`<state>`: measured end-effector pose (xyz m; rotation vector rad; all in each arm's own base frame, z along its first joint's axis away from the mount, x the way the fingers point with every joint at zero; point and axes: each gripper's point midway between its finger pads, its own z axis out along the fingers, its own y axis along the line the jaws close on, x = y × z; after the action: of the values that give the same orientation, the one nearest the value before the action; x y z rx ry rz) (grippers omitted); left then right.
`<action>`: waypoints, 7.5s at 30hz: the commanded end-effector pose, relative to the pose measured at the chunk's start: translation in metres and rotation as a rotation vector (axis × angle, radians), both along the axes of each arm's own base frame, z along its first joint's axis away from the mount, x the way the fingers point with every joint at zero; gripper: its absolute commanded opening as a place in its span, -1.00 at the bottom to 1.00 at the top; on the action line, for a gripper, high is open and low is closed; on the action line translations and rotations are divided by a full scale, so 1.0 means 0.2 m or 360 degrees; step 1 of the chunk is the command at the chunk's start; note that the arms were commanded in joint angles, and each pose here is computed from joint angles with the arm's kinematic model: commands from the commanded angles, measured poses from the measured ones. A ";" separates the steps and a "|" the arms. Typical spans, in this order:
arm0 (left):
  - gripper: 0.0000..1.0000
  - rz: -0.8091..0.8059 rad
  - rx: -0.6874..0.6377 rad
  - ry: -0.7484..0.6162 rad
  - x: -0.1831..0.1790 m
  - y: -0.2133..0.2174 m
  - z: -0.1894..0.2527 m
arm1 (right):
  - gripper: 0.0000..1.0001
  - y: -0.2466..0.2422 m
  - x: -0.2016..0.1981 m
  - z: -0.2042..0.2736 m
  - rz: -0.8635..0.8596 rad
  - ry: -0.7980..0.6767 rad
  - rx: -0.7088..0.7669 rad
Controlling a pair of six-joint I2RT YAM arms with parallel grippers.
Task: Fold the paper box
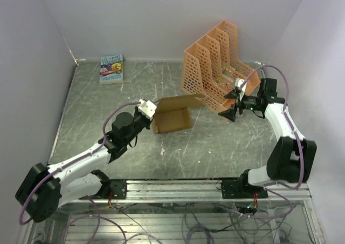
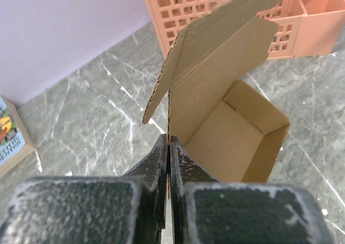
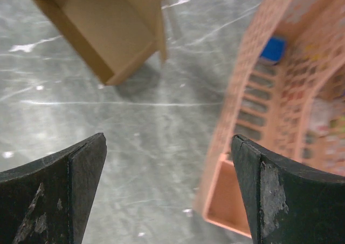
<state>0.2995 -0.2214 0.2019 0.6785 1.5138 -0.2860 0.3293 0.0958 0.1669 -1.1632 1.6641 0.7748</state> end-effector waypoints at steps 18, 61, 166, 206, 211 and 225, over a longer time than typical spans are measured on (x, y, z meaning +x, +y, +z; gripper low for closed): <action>-0.86 -0.0391 -0.0212 -0.0292 -0.17 -0.03 0.40 | 0.33 0.33 0.03 0.30 0.0469 -0.0581 0.0164; -0.86 -0.0181 -0.0272 0.0010 0.09 -0.08 0.09 | 0.60 0.59 -0.34 -0.06 0.0655 -0.0295 0.0056; -0.70 0.0776 -0.0314 0.0114 -0.18 0.03 -0.36 | -0.03 0.81 -0.46 -0.35 0.0598 -0.0449 -0.0475; -0.43 0.0944 -0.0294 0.0227 -0.35 0.08 -0.51 | 0.12 0.78 -0.62 -0.38 0.0794 -0.0461 -0.0532; -0.35 0.0936 -0.0286 0.0233 -0.37 0.07 -0.51 | 0.17 0.78 -0.64 -0.39 0.0798 -0.0464 -0.0541; 0.09 0.0842 -0.0345 0.0514 -0.49 0.12 -0.49 | 0.27 0.77 -0.64 -0.40 0.0795 -0.0463 -0.0549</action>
<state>0.2118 -0.1981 0.1024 0.0773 1.8031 -0.0834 0.2063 0.2509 0.0877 -1.8717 1.3181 0.5802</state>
